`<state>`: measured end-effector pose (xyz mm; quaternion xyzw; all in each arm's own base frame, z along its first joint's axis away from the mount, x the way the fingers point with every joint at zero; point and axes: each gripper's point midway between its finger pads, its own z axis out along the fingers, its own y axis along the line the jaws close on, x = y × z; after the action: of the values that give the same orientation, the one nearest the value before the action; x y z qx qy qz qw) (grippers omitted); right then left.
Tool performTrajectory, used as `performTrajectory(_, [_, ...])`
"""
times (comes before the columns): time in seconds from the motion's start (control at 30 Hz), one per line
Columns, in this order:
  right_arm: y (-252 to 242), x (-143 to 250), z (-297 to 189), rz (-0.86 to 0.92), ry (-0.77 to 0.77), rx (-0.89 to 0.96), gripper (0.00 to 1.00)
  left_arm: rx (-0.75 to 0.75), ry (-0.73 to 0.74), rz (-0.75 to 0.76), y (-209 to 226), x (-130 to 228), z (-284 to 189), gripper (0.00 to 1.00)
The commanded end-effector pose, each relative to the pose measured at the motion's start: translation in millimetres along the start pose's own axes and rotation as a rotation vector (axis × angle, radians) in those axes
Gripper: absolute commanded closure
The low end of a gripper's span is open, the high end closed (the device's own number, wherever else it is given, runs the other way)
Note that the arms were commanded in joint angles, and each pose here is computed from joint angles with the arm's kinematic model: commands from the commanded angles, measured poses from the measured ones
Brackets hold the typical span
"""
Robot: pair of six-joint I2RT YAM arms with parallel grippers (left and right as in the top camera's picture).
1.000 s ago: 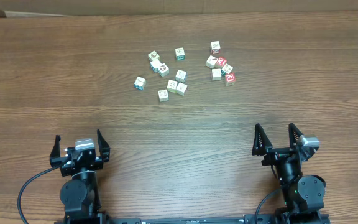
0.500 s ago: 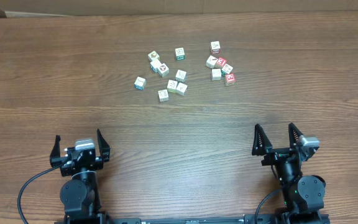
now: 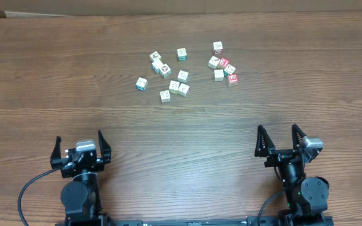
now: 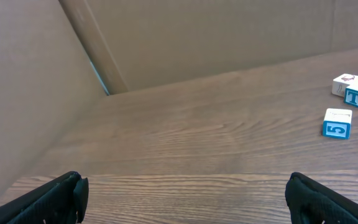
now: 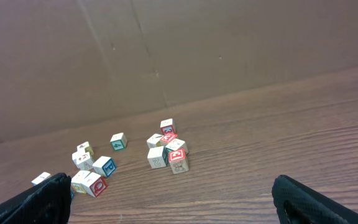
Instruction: Form a horizontal line
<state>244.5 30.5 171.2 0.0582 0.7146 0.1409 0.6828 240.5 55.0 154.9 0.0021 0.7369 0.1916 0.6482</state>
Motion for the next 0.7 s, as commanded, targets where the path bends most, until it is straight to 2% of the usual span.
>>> performTrajectory(0.0, [0.4,3.2,0.5,-0.006,0.004,-0.006,0.00,-0.010,0.008,0.027,0.9,2.1,0.3,0.00])
performTrajectory(0.67, [0.4,3.2,0.5,-0.006,0.004,-0.006,0.00,-0.011,-0.001,0.025,1.4,-0.2,0.3,0.00])
